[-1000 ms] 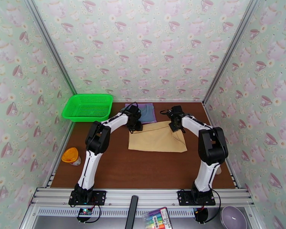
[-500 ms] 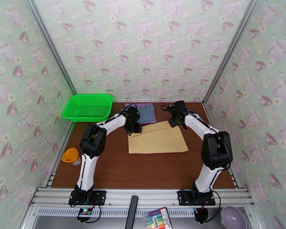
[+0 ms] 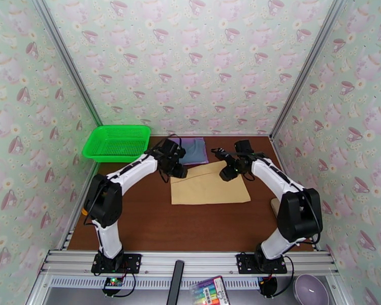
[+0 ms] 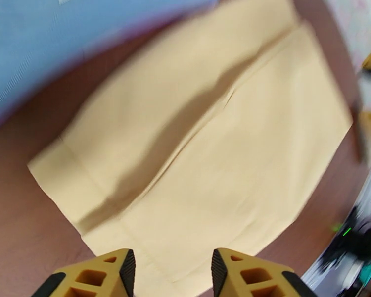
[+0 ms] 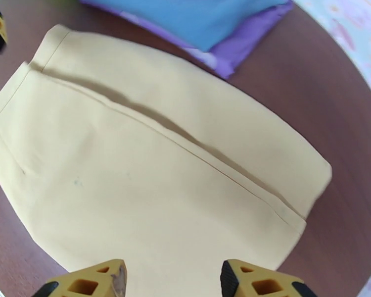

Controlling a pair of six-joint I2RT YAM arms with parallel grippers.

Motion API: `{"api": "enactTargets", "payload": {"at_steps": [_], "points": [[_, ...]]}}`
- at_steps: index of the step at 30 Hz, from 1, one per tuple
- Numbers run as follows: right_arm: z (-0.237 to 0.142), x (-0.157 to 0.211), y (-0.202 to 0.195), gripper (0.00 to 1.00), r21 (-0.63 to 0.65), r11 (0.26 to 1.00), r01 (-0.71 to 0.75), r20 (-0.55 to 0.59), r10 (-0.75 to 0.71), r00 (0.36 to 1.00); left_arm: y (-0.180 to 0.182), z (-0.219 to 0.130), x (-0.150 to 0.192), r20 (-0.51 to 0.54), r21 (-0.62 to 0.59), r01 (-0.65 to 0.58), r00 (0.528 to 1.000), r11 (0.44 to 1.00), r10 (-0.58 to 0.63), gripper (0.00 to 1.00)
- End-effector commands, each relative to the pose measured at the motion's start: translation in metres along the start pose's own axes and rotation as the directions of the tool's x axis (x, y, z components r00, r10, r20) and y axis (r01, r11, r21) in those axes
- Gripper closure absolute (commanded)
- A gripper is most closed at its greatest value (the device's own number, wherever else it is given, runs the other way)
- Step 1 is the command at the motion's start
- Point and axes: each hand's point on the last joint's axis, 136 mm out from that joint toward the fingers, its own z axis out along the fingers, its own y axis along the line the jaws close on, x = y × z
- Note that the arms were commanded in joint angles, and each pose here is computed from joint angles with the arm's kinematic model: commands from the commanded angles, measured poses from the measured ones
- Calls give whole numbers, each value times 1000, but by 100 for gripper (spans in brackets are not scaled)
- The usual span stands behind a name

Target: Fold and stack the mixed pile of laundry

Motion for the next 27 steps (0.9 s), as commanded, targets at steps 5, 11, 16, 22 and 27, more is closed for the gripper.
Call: {"api": "enactTargets", "payload": {"at_steps": [5,11,16,22,27], "points": [[4,-12,16,43,-88,993,74,43,-70,997,8,-1,-7,-5,-39,-353,936,935,353,48],[10,-5,13,43,-80,994,74,4,-74,997,13,24,13,-152,61,-411,897,910,416,48],[12,-4,13,43,-87,994,71,2,-71,997,18,50,21,-210,124,-412,879,903,429,48],[14,0,13,43,-82,994,71,-16,-72,997,24,65,21,-251,140,-403,869,904,426,48],[14,0,12,44,-84,994,64,-16,-66,998,21,67,19,-239,149,-398,874,905,424,61]]}}
